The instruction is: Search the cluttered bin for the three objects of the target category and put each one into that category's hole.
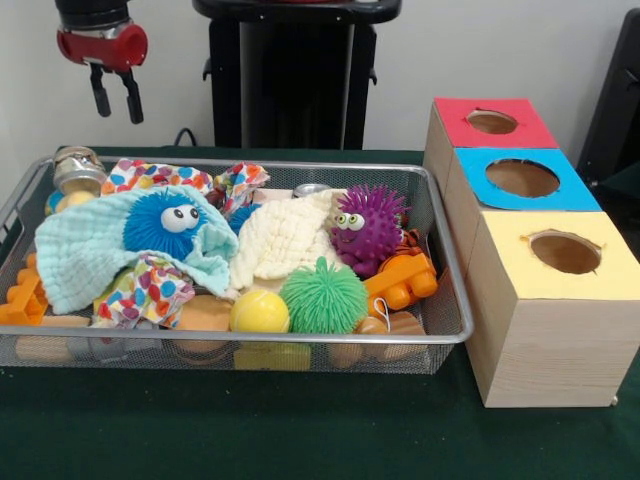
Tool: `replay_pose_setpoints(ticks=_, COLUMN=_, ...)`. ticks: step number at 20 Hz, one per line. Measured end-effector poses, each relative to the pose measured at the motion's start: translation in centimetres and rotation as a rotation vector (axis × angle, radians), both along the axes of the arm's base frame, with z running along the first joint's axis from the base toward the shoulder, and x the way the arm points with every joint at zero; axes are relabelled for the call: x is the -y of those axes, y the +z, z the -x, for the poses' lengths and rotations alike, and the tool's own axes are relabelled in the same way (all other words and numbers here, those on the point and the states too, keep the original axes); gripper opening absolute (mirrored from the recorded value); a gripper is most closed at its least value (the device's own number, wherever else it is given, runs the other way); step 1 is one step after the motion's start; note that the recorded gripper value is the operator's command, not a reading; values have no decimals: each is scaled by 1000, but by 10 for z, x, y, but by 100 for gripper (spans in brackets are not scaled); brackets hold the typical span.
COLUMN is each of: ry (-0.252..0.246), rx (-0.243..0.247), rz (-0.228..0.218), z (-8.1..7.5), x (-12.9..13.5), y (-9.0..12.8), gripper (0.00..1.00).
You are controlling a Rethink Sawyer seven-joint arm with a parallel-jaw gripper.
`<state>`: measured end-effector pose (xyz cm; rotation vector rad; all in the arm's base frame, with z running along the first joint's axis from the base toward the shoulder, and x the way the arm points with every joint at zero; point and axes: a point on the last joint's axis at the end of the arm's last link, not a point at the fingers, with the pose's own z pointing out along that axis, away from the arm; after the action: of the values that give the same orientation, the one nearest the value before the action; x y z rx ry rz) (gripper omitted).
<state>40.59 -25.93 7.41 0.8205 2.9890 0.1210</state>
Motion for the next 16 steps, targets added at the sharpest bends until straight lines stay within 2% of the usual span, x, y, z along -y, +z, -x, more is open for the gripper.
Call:
replay_pose_setpoints(ticks=7, ry=-12, rx=-1, rz=6, z=-7, x=18, y=3, gripper=100)
replay_pose_setpoints(ticks=16, ry=-27, rx=13, rz=40, z=-30, x=51, y=5, gripper=100)
